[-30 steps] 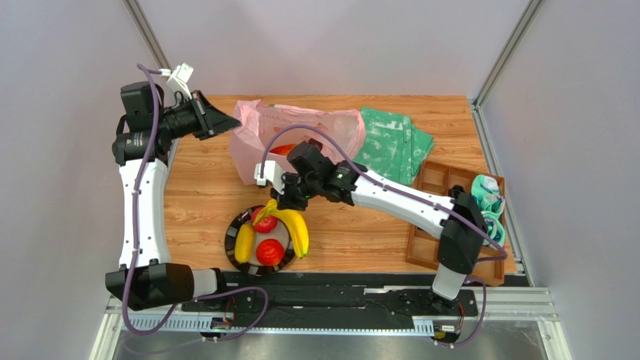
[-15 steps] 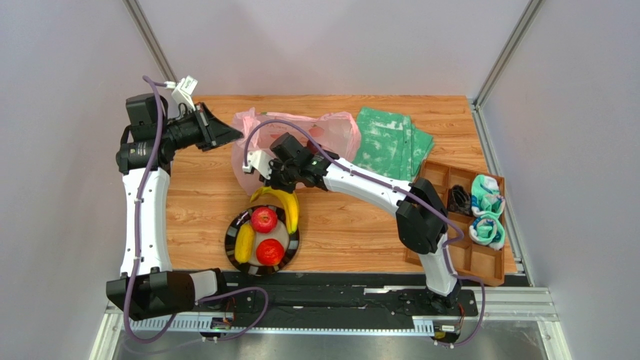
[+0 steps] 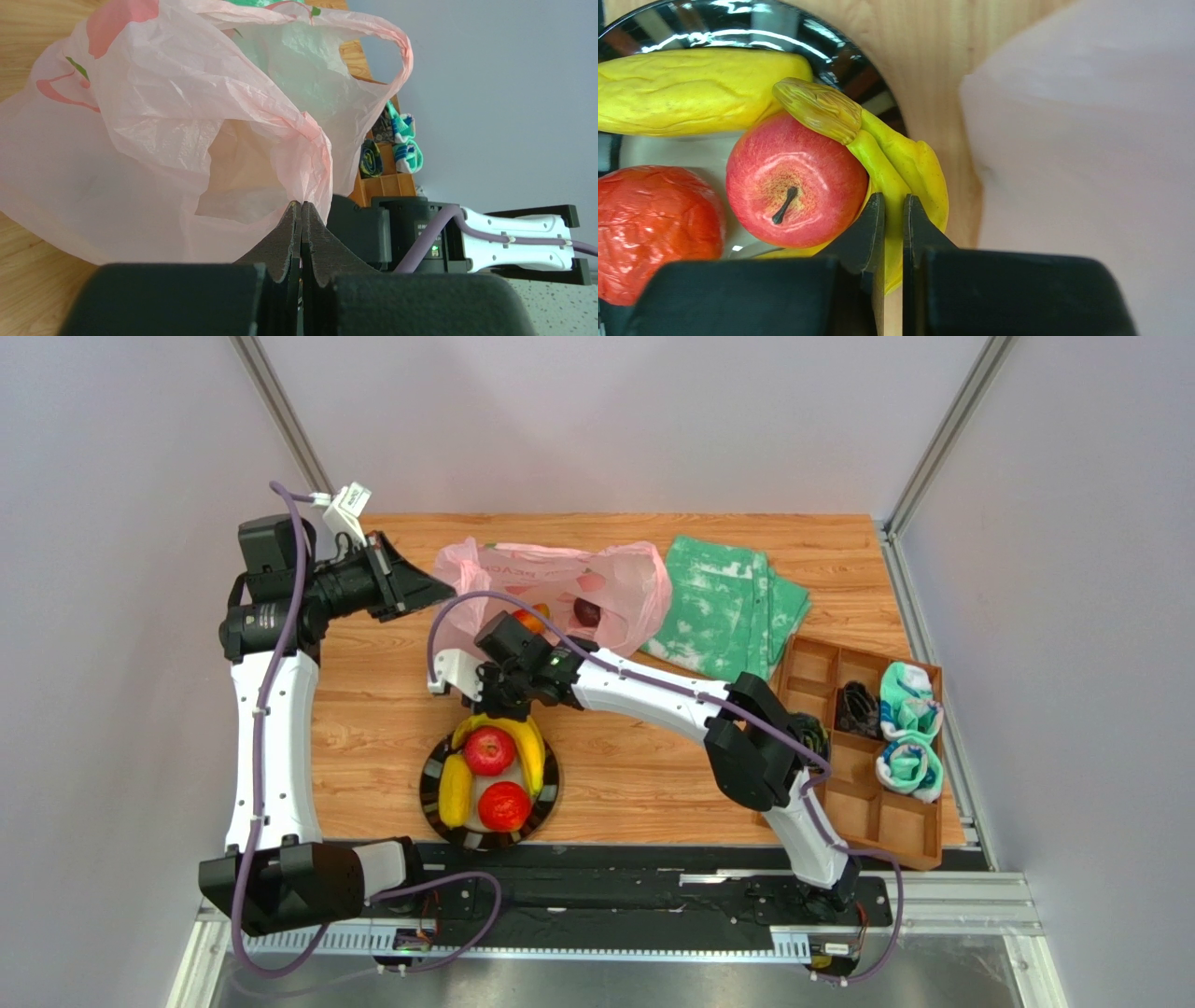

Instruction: Take the fake fruits out of the plastic bag

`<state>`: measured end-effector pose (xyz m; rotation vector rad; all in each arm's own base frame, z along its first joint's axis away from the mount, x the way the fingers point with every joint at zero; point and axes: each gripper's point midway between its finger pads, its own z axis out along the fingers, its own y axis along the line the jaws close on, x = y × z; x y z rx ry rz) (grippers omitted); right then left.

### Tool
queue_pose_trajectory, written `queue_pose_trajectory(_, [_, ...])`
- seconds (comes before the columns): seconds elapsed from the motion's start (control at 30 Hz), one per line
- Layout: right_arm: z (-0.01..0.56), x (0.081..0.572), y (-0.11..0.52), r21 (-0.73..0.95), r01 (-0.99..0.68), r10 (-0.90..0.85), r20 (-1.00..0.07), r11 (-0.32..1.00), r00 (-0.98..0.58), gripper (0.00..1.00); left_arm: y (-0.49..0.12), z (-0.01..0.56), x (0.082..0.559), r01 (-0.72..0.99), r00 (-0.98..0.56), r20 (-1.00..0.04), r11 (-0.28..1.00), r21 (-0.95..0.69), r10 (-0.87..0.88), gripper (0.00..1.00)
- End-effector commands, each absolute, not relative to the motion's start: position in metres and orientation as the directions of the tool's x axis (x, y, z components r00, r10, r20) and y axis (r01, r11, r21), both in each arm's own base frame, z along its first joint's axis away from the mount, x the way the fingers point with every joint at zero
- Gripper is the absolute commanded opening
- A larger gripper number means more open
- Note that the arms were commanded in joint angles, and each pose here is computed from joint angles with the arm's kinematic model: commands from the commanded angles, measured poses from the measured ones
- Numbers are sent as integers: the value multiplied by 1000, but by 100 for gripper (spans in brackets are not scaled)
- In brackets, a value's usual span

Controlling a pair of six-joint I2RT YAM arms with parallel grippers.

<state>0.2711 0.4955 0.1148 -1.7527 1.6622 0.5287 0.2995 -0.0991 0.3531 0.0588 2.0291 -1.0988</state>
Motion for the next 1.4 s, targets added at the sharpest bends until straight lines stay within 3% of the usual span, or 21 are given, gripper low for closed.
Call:
queue_pose_trajectory(0.0, [119, 260, 508, -198, -979, -706, -687, -41, 169, 0, -102, 363, 299, 425, -652, -695, 613, -666, -304, 0])
queue_pose_trajectory(0.2, [110, 250, 510, -187, -981, -721, -673, -50, 165, 0, -101, 360, 300, 419, -655, -692, 617, -666, -302, 0])
queue_pose_trajectory(0.3, [111, 257, 509, -212, -977, -730, -667, -3, 147, 19, -100, 359, 302, 416, -655, -692, 620, -665, -303, 0])
queue_pose_trajectory(0.33, [113, 262, 506, -225, -974, -737, -664, 32, 129, 35, -100, 357, 302, 414, -659, -689, 619, -667, -301, 0])
queue_pose_trajectory(0.53, [188, 261, 505, -229, -970, -639, -759, 85, 124, 63, -97, 352, 306, 404, -659, -693, 639, -654, -292, 0])
queue_pose_trajectory(0.67, [268, 225, 484, -192, -981, -524, -836, -2, 165, 63, -94, 342, 300, 386, -663, -694, 665, -639, -281, 0])
queue_pose_trajectory(0.8, [330, 212, 450, -155, -988, -399, -906, -1, 142, 62, -92, 333, 293, 362, -670, -689, 689, -628, -276, 0])
queue_pose_trajectory(0.9, [383, 239, 421, -175, -975, -267, -954, 135, 135, 63, -92, 323, 287, 344, -685, -674, 693, -634, -276, 0])
queue_pose_trajectory(0.97, [415, 280, 397, -264, -914, -220, -955, 309, 201, 66, -91, 313, 280, 332, -691, -670, 703, -629, -273, 0])
queue_pose_trajectory(1.03, [413, 314, 380, -392, -836, -289, -911, 385, 294, 73, -90, 309, 276, 323, -685, -675, 717, -618, -273, 0])
queue_pose_trajectory(1.13, [386, 352, 369, -526, -752, -451, -826, 398, 339, 75, -89, 300, 275, 314, -688, -672, 722, -617, -275, 0])
queue_pose_trajectory(1.37, [295, 397, 370, -524, -767, -649, -737, 370, 190, 78, -85, 298, 275, 315, -682, -683, 738, -597, -261, 0])
